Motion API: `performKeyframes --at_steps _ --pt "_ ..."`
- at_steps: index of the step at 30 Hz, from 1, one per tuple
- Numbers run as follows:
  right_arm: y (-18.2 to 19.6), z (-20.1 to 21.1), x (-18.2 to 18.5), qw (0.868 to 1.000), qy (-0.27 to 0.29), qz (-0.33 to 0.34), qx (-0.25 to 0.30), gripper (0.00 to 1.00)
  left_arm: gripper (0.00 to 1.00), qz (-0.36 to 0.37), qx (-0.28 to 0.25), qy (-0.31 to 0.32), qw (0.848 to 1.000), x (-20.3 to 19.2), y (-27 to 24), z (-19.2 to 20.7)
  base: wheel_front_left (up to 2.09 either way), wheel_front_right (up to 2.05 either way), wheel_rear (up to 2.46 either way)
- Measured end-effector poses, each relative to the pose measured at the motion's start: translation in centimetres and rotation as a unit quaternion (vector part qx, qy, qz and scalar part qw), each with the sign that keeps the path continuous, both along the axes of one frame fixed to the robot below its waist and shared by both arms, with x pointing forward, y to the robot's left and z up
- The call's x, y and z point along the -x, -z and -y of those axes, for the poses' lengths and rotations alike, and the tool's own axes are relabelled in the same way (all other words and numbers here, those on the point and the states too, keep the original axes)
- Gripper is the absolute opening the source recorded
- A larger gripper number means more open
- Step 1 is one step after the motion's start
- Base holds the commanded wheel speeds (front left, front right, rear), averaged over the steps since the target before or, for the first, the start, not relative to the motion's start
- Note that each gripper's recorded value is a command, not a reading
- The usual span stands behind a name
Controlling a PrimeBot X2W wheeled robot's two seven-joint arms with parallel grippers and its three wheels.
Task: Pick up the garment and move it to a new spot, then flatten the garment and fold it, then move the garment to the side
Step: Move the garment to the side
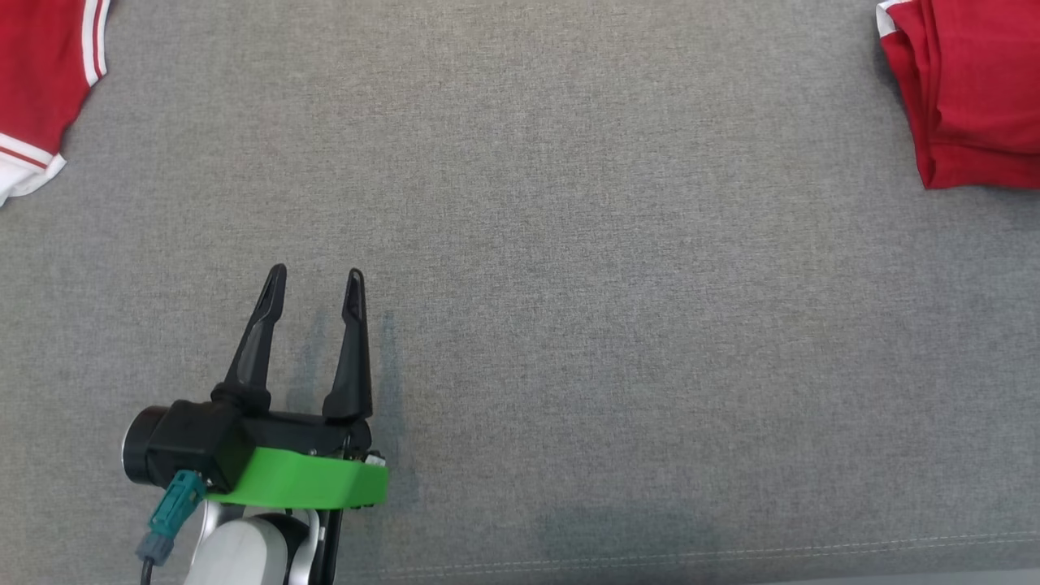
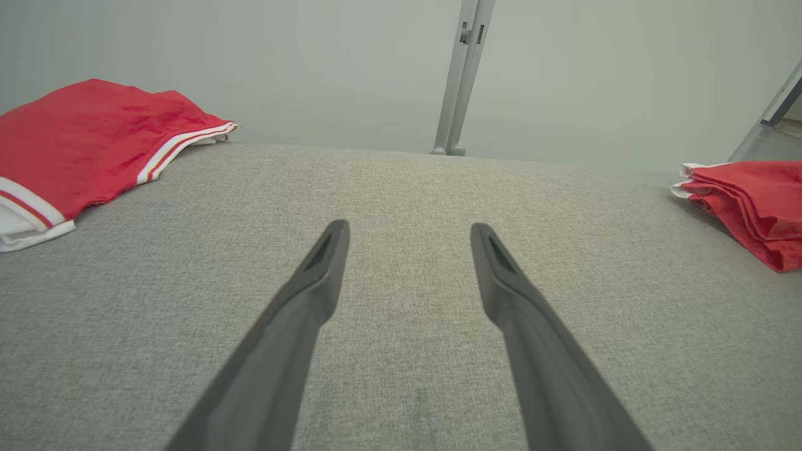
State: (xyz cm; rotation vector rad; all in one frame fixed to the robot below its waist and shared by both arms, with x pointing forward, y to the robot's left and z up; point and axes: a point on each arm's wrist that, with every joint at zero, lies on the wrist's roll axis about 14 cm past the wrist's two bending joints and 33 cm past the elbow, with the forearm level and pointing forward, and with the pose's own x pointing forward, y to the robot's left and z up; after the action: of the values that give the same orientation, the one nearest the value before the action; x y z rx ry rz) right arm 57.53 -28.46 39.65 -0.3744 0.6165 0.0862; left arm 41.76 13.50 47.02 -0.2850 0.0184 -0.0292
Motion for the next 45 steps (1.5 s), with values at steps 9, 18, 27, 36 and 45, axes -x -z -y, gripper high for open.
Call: performKeyframes --at_steps 9,18,27,36,45 --pt "0.6 0.1 -0.1 1.0 0.01 0.011 0.01 1.0 1.0 0.007 -0.006 0.0 1.0 -0.4 -0.3 -0.1 0.0 0.0 0.0" --pt "0.7 2.2 1.7 0.999 0.03 0.003 0.04 1.0 1.0 0.018 -0.004 0.003 1.0 -0.6 -1.0 0.1 0.0 0.0 0.0" --pt "-1.1 2.4 2.8 0.998 0.04 0.04 0.022 1.0 1.0 0.034 0.0 0.014 0.999 -0.6 -2.1 0.9 0.0 0.0 0.0" --pt "-7.1 -1.3 1.9 0.986 0.0 0.164 -0.036 1.0 1.0 0.058 0.004 0.035 0.998 -0.2 -3.9 2.1 0.0 0.0 0.0" --pt "-12.9 -7.9 2.7 0.964 -0.052 0.237 -0.107 1.0 1.0 0.085 0.007 0.04 0.996 0.5 -6.1 2.5 0.0 0.0 0.0"
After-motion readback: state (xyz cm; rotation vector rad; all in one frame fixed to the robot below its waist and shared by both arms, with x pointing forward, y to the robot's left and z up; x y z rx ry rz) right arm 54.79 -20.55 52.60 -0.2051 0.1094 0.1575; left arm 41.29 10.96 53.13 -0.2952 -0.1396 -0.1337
